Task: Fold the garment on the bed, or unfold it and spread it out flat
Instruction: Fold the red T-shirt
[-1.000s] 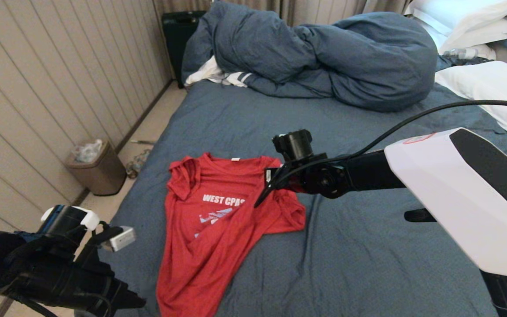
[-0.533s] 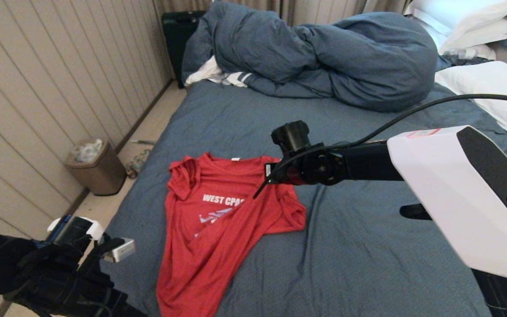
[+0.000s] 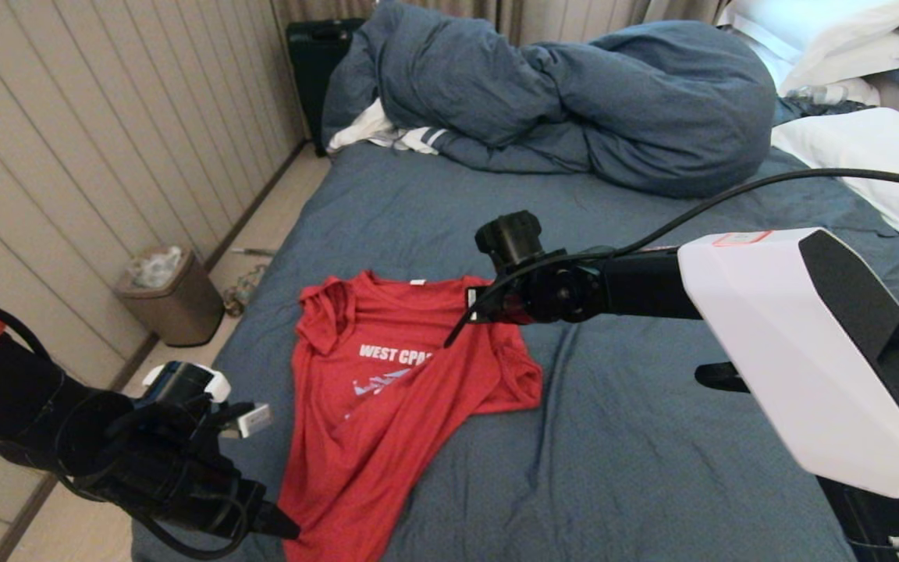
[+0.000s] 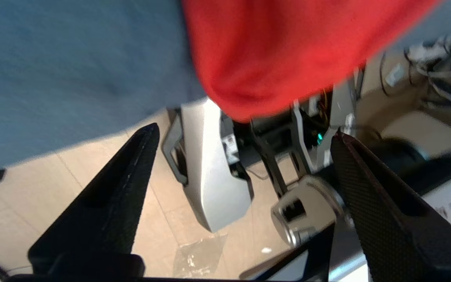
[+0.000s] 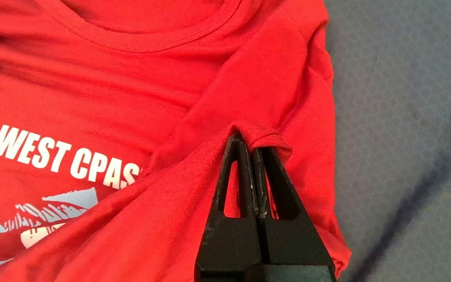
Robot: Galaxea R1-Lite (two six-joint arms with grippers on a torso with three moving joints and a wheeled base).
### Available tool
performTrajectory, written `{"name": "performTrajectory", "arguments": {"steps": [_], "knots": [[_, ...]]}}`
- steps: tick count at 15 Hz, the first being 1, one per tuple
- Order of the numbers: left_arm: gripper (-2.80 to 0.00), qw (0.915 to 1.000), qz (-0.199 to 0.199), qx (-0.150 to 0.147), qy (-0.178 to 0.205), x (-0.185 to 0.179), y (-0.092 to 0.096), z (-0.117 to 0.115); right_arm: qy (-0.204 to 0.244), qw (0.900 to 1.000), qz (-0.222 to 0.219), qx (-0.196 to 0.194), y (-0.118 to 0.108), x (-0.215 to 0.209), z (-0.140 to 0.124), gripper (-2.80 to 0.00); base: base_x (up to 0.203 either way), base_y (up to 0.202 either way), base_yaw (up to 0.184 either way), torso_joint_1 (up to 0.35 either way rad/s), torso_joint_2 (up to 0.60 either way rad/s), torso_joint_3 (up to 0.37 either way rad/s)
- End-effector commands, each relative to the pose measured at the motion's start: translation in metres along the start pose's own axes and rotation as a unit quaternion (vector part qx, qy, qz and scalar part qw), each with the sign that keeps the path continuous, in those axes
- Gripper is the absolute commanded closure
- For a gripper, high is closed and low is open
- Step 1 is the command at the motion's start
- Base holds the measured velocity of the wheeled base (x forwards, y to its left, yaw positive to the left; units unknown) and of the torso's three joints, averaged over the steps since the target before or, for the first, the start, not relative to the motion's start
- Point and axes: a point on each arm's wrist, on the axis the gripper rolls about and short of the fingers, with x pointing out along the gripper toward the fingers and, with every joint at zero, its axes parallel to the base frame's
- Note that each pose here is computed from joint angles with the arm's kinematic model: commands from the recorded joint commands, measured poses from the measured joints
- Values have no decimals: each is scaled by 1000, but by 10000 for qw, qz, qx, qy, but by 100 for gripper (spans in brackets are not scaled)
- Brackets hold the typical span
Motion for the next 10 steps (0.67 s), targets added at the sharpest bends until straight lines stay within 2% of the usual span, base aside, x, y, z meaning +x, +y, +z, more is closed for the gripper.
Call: {"name": "performTrajectory", "arguments": {"steps": [1,3,6,8,10], "knots": [[-280,10000,79,16,-35,0,0,7,-27,10000,8,-1,1,-2,1,0,0,0,0,0,0,0],[-280,9991,417,-47,11,3,3,9,-61,10000,31,-13,3,-5,3,0,0,0,0,0,0,0],[-280,9990,398,64,207,9,-5,3,-113,9999,53,-26,4,-7,5,0,0,0,0,0,0,0],[-280,9991,394,154,102,9,-9,11,-90,9999,54,-16,3,-7,5,0,0,0,0,0,0,0],[-280,9992,389,10,49,9,-9,14,-116,9999,69,12,3,-8,6,0,0,0,0,0,0,0]]}}
